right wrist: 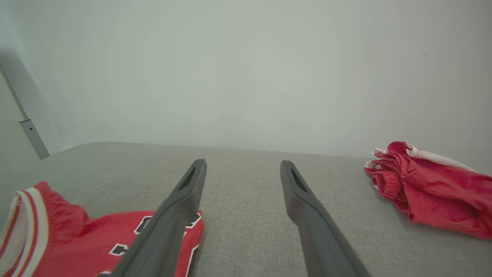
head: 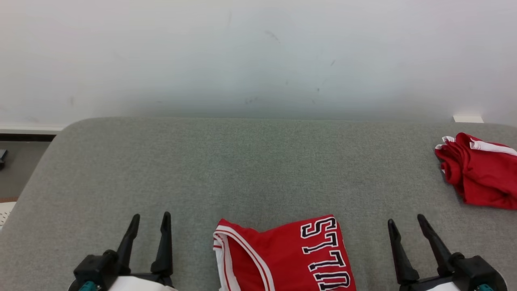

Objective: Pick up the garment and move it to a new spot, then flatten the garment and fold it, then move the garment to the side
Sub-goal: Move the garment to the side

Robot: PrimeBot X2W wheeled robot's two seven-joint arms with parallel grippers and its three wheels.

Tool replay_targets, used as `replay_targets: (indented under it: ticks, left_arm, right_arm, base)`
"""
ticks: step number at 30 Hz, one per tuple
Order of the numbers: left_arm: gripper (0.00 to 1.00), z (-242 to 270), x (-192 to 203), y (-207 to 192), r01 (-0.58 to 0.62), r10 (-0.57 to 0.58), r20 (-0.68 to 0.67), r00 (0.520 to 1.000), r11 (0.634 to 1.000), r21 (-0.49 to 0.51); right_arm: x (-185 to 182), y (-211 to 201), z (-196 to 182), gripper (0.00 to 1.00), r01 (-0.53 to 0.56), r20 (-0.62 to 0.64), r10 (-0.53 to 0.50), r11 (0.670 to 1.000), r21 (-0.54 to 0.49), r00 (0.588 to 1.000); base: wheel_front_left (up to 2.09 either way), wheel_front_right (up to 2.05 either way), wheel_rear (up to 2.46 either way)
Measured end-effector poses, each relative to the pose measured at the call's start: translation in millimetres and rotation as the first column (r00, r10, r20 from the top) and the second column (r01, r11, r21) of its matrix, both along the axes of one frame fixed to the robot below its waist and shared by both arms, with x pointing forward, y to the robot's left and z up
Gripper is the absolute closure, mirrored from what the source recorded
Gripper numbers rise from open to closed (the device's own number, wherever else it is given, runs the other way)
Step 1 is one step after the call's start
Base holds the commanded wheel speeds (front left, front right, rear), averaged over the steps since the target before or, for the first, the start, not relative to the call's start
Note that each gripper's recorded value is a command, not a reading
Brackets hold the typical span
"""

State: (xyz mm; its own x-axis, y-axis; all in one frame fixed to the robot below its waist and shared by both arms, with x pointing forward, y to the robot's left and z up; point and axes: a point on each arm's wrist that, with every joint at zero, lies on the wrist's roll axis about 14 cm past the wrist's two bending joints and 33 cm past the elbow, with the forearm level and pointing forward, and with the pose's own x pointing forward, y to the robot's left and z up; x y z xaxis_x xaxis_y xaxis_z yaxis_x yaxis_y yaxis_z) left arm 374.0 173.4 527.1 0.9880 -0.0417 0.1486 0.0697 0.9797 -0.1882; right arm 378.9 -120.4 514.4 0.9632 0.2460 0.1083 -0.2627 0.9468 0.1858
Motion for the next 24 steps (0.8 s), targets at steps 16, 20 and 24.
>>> replay_targets:
  ticks: [16,20,24]
  left_arm:
    - [0.0,-2,-7,15,-0.046,0.046,-0.006,0.999,0.999,-0.001]
    - [0.0,-2,-9,23,-0.072,0.072,-0.008,0.997,0.997,-0.004]
    - [0.0,-4,-12,30,-0.093,0.093,-0.014,0.996,0.996,-0.004]
  right_arm:
    - [-4,70,-82,0.0,-0.268,-0.456,0.254,0.963,0.035,0.853]
    - [-6,79,-101,0.0,-0.299,-0.553,0.277,0.953,0.052,0.786]
    - [-15,86,-124,0.0,-0.328,-0.666,0.29,0.942,0.072,0.687]
  base:
    - [0.0,0.0,0.0]
    - [0.0,0.0,0.0]
    - [0.0,0.0,0.0]
